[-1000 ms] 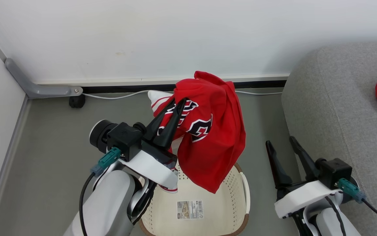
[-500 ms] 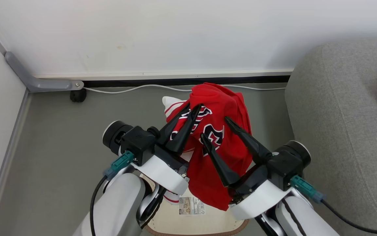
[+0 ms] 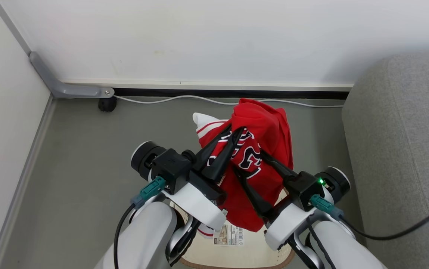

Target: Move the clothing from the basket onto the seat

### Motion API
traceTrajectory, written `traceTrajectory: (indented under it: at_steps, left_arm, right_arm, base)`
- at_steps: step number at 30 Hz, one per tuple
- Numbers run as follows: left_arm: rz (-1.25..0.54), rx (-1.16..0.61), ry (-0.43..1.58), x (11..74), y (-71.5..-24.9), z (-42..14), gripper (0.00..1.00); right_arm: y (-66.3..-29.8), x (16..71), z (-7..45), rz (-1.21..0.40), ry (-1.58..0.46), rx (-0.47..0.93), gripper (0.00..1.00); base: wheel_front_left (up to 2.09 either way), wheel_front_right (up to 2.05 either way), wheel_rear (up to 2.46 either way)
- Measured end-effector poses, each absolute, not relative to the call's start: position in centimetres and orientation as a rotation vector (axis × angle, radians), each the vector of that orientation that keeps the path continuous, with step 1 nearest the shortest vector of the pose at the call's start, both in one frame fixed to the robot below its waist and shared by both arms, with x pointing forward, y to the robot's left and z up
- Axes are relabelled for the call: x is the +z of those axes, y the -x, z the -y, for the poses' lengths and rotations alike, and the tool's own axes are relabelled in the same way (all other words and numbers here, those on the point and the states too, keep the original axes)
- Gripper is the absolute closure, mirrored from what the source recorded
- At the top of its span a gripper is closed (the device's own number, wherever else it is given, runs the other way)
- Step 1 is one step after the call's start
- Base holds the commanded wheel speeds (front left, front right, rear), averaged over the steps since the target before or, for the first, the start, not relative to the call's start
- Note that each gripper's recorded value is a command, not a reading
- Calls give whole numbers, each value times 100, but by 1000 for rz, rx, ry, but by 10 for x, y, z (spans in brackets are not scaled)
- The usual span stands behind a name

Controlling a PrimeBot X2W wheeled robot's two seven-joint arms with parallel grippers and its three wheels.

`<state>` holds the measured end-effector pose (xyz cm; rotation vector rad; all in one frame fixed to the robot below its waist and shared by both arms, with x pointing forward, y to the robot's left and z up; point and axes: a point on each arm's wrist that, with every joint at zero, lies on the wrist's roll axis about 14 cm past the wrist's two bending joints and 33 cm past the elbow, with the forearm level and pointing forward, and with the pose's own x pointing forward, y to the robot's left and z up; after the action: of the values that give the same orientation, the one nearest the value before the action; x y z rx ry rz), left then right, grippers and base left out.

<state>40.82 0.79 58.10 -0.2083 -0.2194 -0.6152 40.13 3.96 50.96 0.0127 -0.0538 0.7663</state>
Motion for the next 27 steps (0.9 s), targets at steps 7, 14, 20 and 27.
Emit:
traceTrajectory:
  at_steps: [7,14,20,27]
  left_arm:
    - [218,-614,213,581,-406,-9,100]
    - [216,-624,215,581,-406,-5,100]
    - [206,-636,222,577,-409,0,0]
    - [146,-641,203,556,-413,3,0]
  right_arm:
    - [-400,485,-46,-46,-23,792,100]
    - [-408,484,-43,-77,-60,774,100]
    - [-417,495,-29,-49,-99,721,100]
    - [-433,514,6,9,-196,589,100]
  base:
    - [0,0,0]
    - [0,0,0]
    - [0,0,0]
    - [0,0,0]
